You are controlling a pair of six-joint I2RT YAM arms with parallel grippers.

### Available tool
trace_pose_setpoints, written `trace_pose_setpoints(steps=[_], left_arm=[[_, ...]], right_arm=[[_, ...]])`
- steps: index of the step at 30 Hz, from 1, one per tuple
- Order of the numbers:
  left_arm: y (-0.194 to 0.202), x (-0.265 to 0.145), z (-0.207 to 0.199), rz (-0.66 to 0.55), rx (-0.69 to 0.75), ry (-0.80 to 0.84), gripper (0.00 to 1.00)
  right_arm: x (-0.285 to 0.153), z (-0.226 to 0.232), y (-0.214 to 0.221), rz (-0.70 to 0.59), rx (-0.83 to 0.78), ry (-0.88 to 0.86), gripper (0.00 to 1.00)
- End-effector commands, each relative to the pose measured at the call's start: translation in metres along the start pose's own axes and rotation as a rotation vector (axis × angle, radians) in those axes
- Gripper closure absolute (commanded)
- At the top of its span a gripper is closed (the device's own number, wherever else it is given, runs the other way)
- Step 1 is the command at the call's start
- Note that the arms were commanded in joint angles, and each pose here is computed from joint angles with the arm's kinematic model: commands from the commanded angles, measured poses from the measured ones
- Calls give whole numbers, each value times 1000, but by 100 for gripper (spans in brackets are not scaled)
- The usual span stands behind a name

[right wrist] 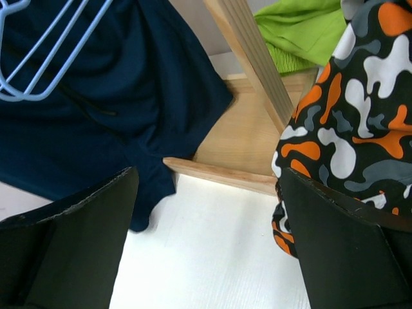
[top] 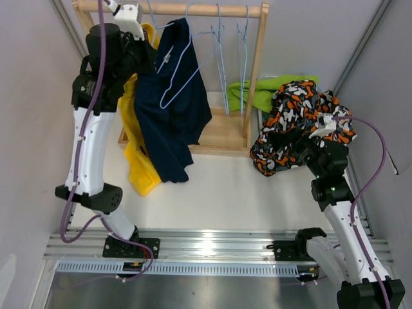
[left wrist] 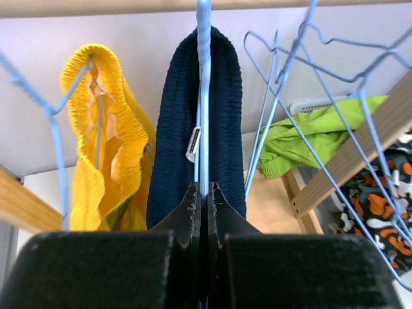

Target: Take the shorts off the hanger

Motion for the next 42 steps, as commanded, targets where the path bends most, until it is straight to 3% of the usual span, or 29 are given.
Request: trace_pose_setpoints(steps=[1,5,6,7,8,11,12,18,19,23,26,30,32,33,34,37,39,40,42], left_arm=[[-55,-72,11,-220,-3,-27,100],[-38,-100,5,-166,9,20,100],[-20,-94,1,-102,11,36,100],[-20,-115,2,-118,13,33,100],[3,-107,-2,-42,13,46,100],[18,-141,-6,-38,7,55,100],[58,-126,-14,82,3,87,100],[148,-160,-54,230,3,263,100],[173,-163,-70,304,16,337,100],[199,-190,-107,387,58,493,100],[198,-212,-127,367,33,612,100],[160,-237,-134,210,-30,735,100],[147,-239,-131,180,-28,734,100],[115,-250,-120,82,-42,724,100],[110,-244,-121,103,-24,716,100],[50,-264,-96,-50,-21,670,100],[39,-250,-103,-24,5,663,100],[16,-263,-94,-102,-12,667,100],[10,-254,-102,-80,-9,683,100]], right_arm=[[-6,25,-25,-64,-51,-60,0],[-10,34,-35,-85,-73,-65,1],[-11,35,-36,-89,-73,-63,1],[-12,37,-38,-93,-75,-67,1],[-14,39,-39,-100,-77,-75,1],[-16,43,-40,-99,-68,-91,1],[-17,46,-41,-100,-70,-101,1],[-26,66,-41,-58,-73,-213,1],[-29,72,-40,-42,-79,-251,0],[-39,90,-39,8,-85,-342,0],[-48,102,-37,44,-98,-400,1],[-65,114,-27,119,-124,-459,1],[-71,117,-25,145,-142,-470,0],[-77,123,-27,142,-157,-490,1],[-81,126,-27,148,-165,-504,0],[-89,135,-33,139,-190,-534,0],[-90,138,-36,136,-198,-535,0],[-89,141,-39,130,-203,-540,0],[-87,143,-42,123,-212,-545,1]])
Point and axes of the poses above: each gripper's point midway between its finger pads, its own x axis out along the fingers, its own z axis along the line the jaws close on, y = z × x, the point moved 6 cm from there along -x, back along the fingers, and after that the axes turned 14 degrees about x, right-handed, at the moved point
